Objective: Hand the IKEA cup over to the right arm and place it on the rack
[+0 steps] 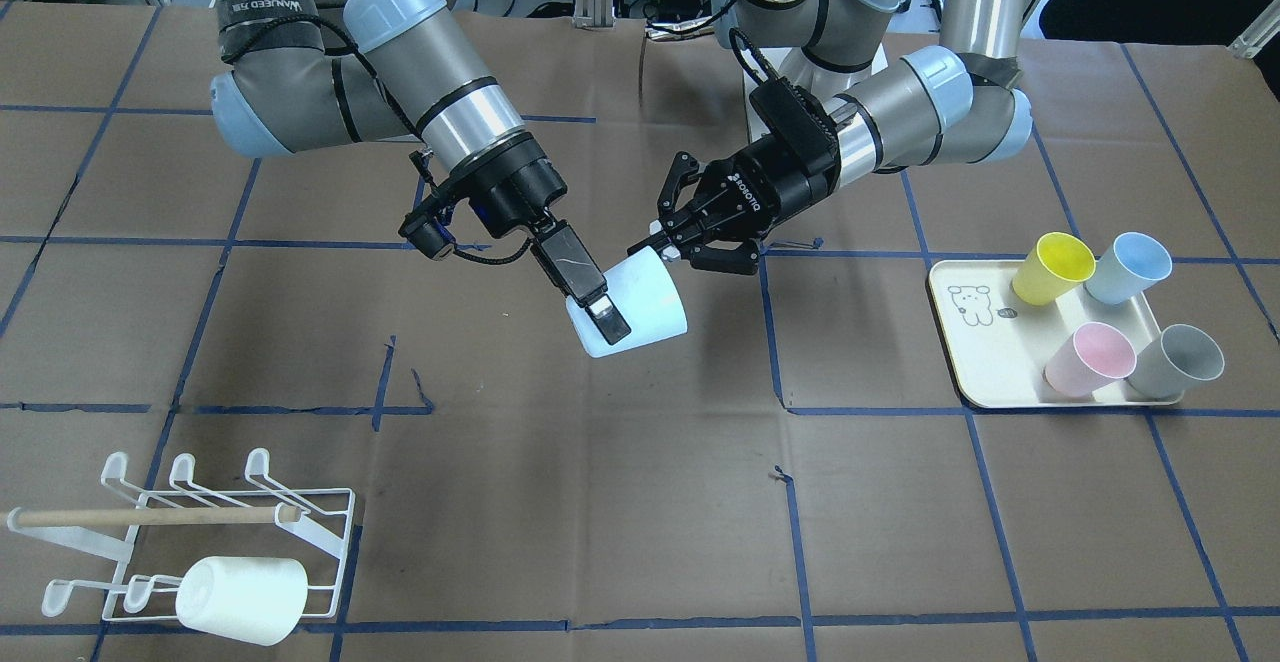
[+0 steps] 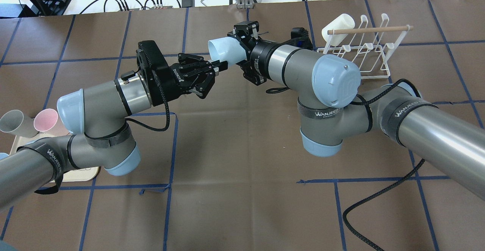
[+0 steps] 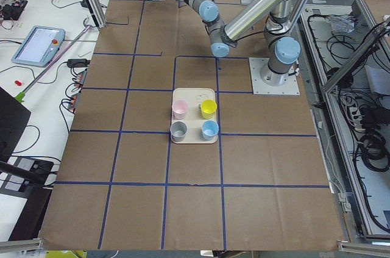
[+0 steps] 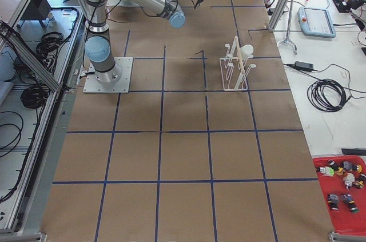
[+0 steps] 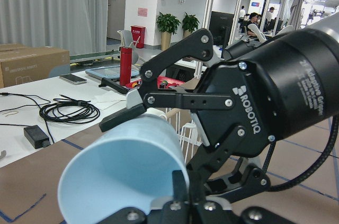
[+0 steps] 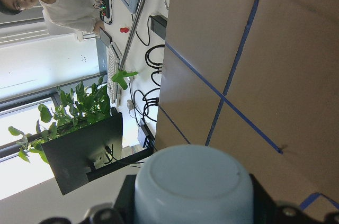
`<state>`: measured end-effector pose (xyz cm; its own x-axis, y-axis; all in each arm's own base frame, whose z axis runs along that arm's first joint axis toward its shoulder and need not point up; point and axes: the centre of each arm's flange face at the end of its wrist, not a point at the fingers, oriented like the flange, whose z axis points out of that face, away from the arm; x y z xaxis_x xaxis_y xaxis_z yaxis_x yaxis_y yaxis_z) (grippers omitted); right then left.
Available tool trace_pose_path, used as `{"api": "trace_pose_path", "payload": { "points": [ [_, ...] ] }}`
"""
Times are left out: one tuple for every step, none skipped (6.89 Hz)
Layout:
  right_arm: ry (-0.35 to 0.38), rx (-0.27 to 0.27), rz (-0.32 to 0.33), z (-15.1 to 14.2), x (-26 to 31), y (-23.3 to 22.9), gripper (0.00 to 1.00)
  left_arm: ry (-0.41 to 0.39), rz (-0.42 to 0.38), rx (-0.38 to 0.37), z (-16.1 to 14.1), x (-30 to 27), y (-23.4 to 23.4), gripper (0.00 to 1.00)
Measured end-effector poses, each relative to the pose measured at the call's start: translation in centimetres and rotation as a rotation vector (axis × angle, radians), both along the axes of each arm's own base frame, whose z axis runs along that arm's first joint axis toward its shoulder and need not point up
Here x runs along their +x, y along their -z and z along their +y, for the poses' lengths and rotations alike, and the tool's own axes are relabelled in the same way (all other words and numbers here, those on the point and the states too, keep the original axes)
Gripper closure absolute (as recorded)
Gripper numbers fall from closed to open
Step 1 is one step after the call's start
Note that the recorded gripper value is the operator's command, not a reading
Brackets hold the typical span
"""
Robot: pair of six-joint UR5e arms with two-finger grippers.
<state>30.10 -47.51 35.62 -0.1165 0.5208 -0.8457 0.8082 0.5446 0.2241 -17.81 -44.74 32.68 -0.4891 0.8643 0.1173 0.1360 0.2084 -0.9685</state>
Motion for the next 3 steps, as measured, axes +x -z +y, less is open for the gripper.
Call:
{"api": "trace_pose_path", "payload": {
  "points": [
    [-0.001, 0.000, 0.001, 0.03, 0.01, 0.04, 0.51, 0.000, 0.000, -0.001, -0.03, 0.01, -0.05, 0.28],
    [-0.001, 0.000, 0.002, 0.03, 0.00, 0.05, 0.54, -0.002, 0.003, 0.003, -0.04, 0.01, -0.11, 0.03],
    [-0.001, -0.001, 0.003, 0.03, 0.00, 0.04, 0.63, -0.006, 0.012, 0.019, -0.05, 0.00, -0.13, 0.01]
  ]
}}
